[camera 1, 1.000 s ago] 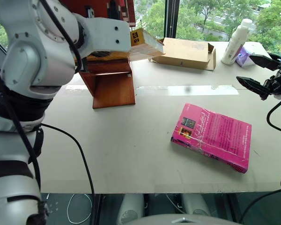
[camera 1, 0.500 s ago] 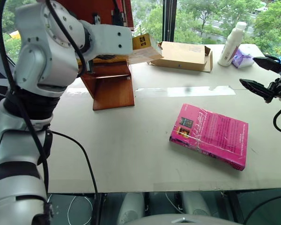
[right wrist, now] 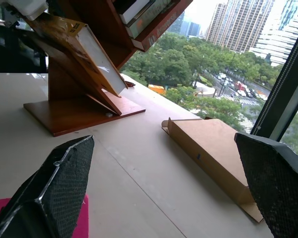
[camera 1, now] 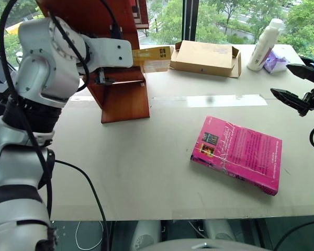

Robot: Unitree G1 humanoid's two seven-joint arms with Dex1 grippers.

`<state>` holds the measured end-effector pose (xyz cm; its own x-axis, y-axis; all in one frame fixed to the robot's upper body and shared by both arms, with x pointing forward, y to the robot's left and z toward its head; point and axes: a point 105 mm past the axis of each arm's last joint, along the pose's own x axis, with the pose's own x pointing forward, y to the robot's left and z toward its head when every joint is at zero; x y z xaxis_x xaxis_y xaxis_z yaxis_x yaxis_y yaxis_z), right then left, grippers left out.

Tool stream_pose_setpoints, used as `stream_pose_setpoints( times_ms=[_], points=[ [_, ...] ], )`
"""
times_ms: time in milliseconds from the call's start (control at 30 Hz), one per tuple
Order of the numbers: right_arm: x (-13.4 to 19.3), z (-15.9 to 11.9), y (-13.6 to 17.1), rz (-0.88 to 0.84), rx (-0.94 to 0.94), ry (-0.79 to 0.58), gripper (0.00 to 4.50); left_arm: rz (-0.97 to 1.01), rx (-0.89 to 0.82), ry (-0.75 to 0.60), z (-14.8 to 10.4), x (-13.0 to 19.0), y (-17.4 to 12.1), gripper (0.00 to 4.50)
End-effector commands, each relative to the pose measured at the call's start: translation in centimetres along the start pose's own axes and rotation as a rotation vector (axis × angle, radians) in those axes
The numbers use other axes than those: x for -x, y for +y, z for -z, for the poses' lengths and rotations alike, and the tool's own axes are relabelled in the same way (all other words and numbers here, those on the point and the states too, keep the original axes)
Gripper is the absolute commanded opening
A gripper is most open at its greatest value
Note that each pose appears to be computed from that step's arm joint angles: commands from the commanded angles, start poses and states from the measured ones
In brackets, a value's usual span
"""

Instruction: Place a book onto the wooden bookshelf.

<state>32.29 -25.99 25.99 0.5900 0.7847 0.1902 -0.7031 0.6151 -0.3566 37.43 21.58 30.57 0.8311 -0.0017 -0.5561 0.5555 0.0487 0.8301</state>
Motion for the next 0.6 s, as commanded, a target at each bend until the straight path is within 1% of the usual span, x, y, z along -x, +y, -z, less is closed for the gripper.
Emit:
stream_pose_setpoints(
  times_ms=[33,133,233,367,433,467,600],
  points=[
    [0.2,-1.6,-0.1,0.006,0.043,-0.032,4.50,-0.043,0.034,0.047,2.4,2.2,0.8,4.43],
    [0.3,-1.7,-0.1,0.006,0.045,-0.032,4.50,-0.065,0.041,0.060,3.5,3.6,0.9,4.43],
    [0.3,-1.8,-0.2,0.006,0.048,-0.032,4.50,-0.061,0.066,-0.039,2.6,4.8,0.8,4.43],
    [0.6,-1.9,-0.4,0.010,0.053,-0.025,4.50,-0.063,0.114,-0.244,0.1,7.0,0.2,4.43],
    [0.7,-2.0,-0.5,0.013,0.056,-0.023,4.50,-0.063,0.167,-0.347,-0.9,8.5,-0.3,4.43],
    [0.8,-2.1,-0.5,0.016,0.058,-0.019,4.50,-0.071,0.186,-0.370,-0.9,9.3,-0.6,4.43],
    [1.2,-2.2,-0.8,0.024,0.063,-0.010,4.50,-0.061,0.368,-0.491,-0.9,12.2,-2.5,4.43]
  ],
)
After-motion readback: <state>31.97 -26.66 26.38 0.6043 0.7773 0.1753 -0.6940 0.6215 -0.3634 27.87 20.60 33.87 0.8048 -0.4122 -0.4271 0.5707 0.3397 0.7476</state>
